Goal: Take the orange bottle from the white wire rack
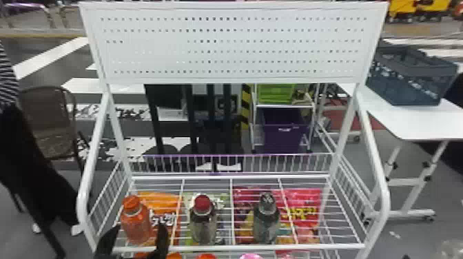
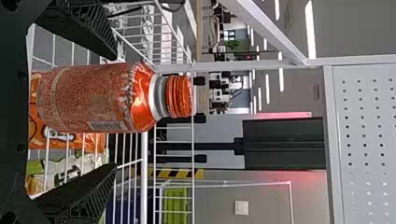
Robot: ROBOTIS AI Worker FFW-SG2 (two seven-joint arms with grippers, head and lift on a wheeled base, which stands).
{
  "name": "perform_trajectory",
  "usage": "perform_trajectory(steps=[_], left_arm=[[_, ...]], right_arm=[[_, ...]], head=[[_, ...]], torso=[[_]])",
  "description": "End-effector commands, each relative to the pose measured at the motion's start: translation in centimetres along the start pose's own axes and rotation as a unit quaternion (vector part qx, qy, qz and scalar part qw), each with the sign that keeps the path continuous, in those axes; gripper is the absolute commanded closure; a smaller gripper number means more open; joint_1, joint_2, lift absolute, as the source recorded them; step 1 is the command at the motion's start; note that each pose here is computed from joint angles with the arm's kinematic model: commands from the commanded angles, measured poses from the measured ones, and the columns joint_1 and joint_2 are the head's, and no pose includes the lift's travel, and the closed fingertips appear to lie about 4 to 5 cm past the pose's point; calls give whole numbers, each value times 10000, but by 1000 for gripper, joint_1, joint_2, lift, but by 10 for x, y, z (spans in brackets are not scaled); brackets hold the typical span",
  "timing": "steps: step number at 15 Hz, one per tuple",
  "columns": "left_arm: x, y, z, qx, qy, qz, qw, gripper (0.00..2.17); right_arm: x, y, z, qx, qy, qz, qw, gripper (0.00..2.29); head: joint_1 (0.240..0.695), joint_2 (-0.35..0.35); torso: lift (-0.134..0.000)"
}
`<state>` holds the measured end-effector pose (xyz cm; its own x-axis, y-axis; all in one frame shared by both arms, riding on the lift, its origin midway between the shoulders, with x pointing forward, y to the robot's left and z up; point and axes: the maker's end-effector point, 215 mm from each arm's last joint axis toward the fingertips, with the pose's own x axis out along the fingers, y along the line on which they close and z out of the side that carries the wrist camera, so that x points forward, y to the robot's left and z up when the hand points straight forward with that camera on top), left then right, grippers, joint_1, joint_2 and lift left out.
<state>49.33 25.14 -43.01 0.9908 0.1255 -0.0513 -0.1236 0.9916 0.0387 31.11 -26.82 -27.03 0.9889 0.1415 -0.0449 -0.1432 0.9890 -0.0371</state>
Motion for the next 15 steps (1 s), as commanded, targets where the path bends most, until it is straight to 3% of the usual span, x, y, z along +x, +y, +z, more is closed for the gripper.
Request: perform_trajectory(steps=[1, 10, 11, 12, 13, 14, 15], left_arm=[[11, 5, -7, 40, 50, 49, 10000, 70], [43, 16, 0, -16, 1, 182, 9998, 110], [43, 16, 3, -10, -22, 174, 9998, 292], [42, 15, 4, -15, -31, 134, 9999, 751], [40, 15, 5, -15, -31, 147, 9999, 1433], [39, 14, 4, -25, 13, 150, 9999, 1902], [38, 13, 3, -48, 68, 138, 9999, 2084]], right_arm=[[0, -1, 1, -8, 8, -10, 10000, 1035], [-3, -5, 1, -56, 48, -34, 10000, 1035], [-3, -5, 2, -58, 41, -33, 10000, 1035], [-3, -5, 2, -58, 41, -33, 10000, 1035], [-3, -5, 2, -58, 41, -33, 10000, 1035], [-2, -4, 2, -50, 39, -28, 10000, 1035], [-1, -5, 2, -46, 62, -31, 10000, 1035]], head=[[499, 0], [499, 0], [499, 0], [499, 0], [499, 0], [499, 0], [499, 0]], torso=[[0], [0], [0], [0], [0], [0], [0]])
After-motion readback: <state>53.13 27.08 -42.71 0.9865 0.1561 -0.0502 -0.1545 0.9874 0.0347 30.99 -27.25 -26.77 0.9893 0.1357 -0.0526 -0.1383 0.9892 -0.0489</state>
